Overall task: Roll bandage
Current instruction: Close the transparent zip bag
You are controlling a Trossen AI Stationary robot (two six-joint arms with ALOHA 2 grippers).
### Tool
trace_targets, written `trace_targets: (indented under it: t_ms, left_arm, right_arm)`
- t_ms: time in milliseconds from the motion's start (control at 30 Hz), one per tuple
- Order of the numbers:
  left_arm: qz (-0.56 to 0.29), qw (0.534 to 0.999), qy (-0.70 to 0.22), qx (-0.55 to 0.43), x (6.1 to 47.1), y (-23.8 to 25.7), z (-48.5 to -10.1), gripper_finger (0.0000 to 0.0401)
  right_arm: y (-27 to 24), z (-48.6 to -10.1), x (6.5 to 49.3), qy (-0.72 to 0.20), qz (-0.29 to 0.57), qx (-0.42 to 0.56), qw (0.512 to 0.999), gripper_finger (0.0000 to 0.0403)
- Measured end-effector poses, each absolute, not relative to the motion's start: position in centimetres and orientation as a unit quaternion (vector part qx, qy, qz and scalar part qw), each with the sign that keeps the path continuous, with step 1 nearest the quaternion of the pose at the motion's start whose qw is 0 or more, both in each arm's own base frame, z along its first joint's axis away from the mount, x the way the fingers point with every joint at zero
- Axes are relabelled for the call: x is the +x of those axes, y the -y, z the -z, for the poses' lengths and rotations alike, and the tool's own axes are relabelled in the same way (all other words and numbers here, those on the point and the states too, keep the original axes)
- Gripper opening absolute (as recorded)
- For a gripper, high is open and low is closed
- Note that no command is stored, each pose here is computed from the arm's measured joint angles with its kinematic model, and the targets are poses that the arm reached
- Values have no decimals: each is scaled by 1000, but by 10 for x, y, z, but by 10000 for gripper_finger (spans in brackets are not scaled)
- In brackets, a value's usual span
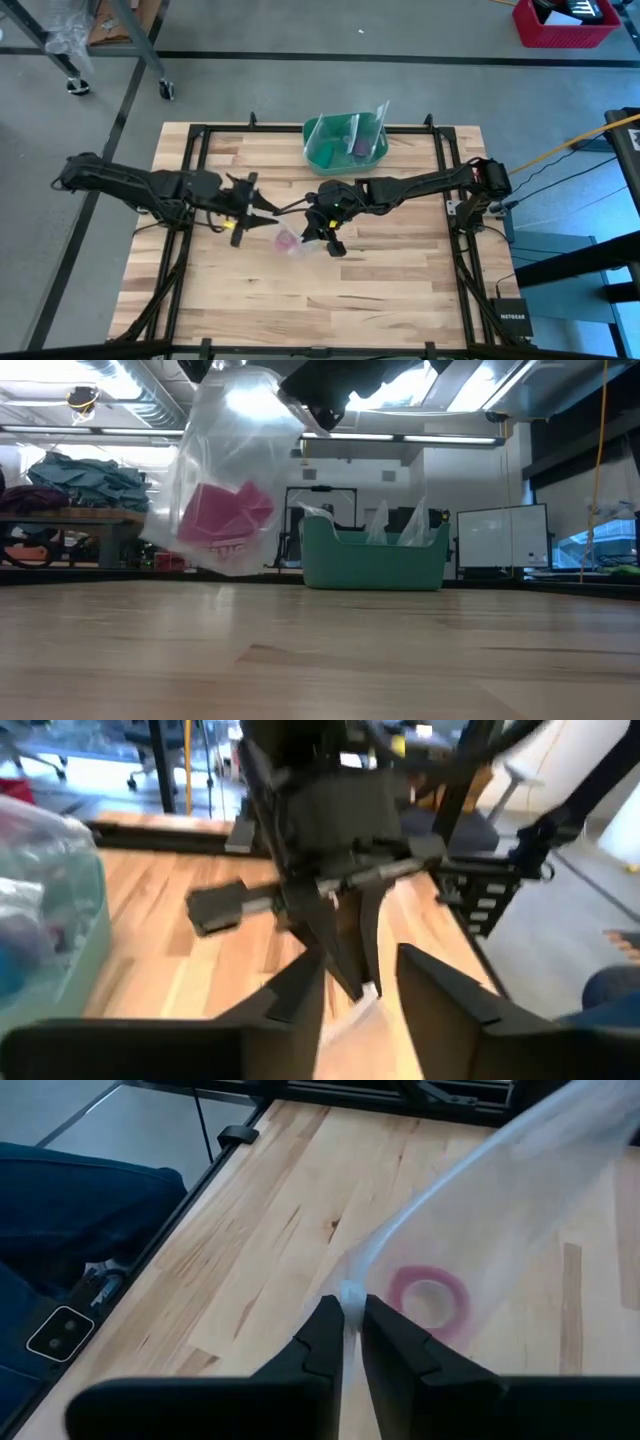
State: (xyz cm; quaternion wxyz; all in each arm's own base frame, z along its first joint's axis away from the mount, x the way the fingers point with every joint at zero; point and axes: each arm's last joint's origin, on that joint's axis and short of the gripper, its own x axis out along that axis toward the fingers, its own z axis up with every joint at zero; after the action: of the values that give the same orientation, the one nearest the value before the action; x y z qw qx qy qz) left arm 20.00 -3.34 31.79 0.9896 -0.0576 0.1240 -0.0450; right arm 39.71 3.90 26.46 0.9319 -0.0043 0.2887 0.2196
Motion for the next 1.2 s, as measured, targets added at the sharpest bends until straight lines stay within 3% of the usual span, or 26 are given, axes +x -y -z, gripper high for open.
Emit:
trace_targets:
  t_ms: [200,400,767,967,1200]
  left_arm:
    - [45,986,-155,-49,212,36,-306,173]
    - [54,984,-167,25,218,36,-300,189]
    - [48,967,-240,66,215,28,-286,184]
    - [106,957,-264,48,212,32,-282,172]
    - [129,954,-267,42,211,33,-281,119]
  right_arm:
    - [-39,-265,397,-287,-220,-7,932,31]
    - [-40,-268,398,-271,-239,-4,933,36]
    - [-41,-268,398,-270,-256,2,928,33]
    - [-41,-268,398,-269,-261,3,927,33]
    - [-41,-268,398,-269,-261,3,927,33]
